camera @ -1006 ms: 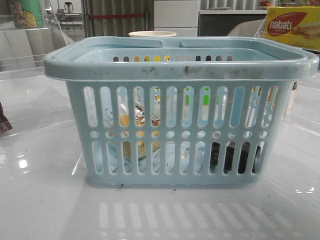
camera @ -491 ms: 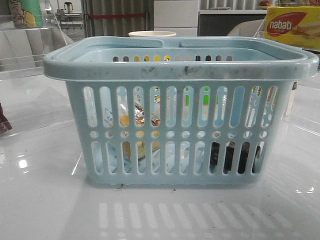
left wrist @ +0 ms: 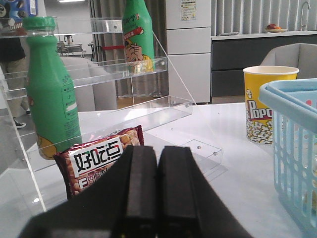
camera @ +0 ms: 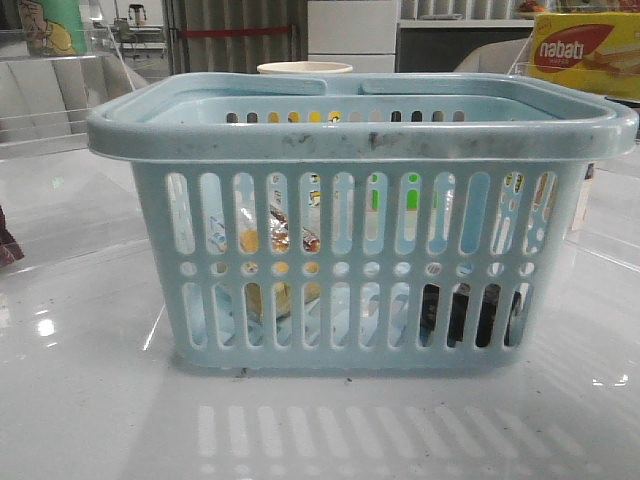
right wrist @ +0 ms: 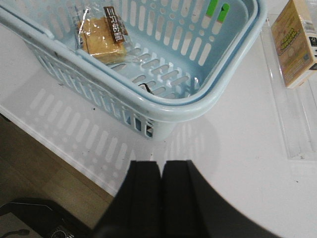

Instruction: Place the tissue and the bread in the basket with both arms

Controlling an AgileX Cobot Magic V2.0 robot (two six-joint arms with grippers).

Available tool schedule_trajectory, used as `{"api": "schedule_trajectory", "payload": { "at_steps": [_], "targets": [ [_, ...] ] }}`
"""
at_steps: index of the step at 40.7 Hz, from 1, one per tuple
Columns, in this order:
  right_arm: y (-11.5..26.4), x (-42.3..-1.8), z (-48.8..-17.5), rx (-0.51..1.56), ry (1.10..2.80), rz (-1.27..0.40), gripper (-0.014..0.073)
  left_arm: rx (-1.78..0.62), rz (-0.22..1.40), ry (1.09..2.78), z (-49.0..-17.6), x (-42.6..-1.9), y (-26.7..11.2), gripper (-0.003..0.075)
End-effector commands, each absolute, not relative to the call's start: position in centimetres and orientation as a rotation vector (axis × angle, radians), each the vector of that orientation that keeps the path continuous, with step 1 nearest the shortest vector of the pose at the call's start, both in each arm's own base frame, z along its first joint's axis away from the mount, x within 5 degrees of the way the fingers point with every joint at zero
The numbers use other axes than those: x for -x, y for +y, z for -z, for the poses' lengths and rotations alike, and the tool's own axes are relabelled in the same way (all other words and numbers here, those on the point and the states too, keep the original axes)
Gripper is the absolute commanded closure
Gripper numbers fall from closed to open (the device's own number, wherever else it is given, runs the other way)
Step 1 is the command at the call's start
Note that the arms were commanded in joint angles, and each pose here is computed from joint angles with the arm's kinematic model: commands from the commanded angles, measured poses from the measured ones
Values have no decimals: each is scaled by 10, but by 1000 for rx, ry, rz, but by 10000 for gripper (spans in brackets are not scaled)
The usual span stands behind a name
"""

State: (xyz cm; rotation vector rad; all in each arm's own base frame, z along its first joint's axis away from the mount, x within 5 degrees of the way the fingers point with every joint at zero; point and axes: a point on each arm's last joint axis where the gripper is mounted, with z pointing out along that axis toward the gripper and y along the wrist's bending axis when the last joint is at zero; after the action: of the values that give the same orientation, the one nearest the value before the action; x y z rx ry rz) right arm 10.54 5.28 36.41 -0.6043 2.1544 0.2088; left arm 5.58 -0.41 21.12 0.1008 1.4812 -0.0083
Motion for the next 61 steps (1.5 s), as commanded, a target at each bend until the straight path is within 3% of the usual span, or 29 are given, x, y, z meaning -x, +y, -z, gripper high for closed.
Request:
{"api": "schedule_trajectory", "payload": {
  "at_steps": [1,44,54,61],
  "targets": [
    [53,-107,-377,591,2066,-207,538,-88,29,1385,-219,-53,-4,629],
    [44,-102,-372,524,2055,-182,538,-88,29,1387,-219,-53,-4,629],
    [12,-78,-347,242,1834,-40,538,-88,29,1387,-219,-53,-4,629],
    [0,-61,-306,91,1655,72,538,-88,29,1387,-219,-53,-4,629]
  ]
}}
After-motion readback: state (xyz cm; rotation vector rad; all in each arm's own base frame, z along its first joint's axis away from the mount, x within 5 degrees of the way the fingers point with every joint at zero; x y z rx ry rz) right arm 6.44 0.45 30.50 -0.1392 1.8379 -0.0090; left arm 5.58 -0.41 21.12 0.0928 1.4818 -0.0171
